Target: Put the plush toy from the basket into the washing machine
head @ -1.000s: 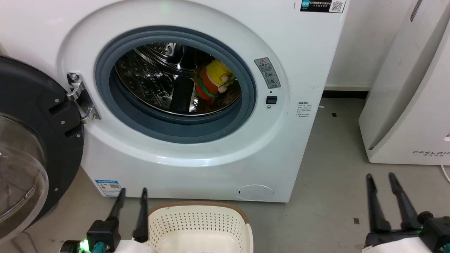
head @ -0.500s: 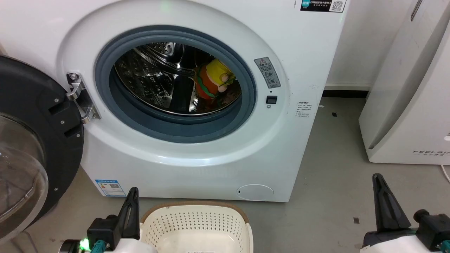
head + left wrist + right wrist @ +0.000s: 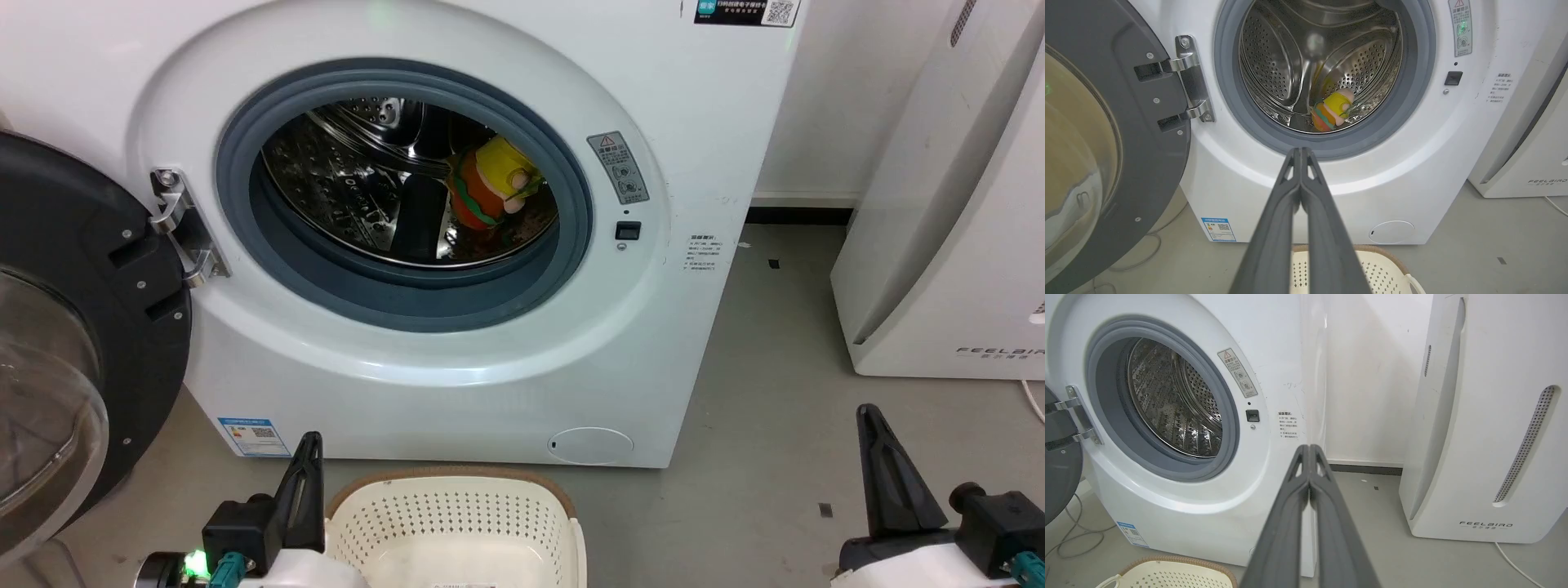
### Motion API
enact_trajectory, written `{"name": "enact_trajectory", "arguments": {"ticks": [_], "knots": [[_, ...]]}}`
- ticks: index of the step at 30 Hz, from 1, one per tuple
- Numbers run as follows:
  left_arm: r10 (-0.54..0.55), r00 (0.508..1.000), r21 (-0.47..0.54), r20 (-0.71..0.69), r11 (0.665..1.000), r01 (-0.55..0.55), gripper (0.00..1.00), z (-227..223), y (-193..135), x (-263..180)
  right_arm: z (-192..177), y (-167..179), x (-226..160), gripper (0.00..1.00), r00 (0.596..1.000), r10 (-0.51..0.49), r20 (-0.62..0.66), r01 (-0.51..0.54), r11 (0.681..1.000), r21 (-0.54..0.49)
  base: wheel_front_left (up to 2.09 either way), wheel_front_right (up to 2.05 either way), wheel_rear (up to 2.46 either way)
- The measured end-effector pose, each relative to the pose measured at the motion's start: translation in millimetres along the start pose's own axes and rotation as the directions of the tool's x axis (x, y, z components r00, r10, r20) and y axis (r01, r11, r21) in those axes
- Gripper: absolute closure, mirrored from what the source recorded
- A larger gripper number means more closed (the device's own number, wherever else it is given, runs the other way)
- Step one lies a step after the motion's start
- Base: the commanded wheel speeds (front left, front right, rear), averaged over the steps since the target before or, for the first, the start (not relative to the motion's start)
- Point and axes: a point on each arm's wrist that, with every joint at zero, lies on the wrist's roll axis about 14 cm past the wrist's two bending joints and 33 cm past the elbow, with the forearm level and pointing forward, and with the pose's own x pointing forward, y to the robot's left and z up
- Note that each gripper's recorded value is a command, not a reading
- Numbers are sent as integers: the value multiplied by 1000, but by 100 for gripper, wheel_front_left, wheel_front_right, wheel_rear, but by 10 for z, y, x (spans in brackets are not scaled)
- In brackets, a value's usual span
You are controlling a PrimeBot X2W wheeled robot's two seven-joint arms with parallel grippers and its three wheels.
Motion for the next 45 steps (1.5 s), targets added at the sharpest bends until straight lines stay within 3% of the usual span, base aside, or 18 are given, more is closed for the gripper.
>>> {"name": "enact_trajectory", "arguments": {"ticks": [45], "knots": [[-14, 999, 18, -29, 1000, 15, 100, 68, -61, 88, -94, 53, 39, 100, 997, 18, -81, -21, 999, -34, 0, 0, 0]]}}
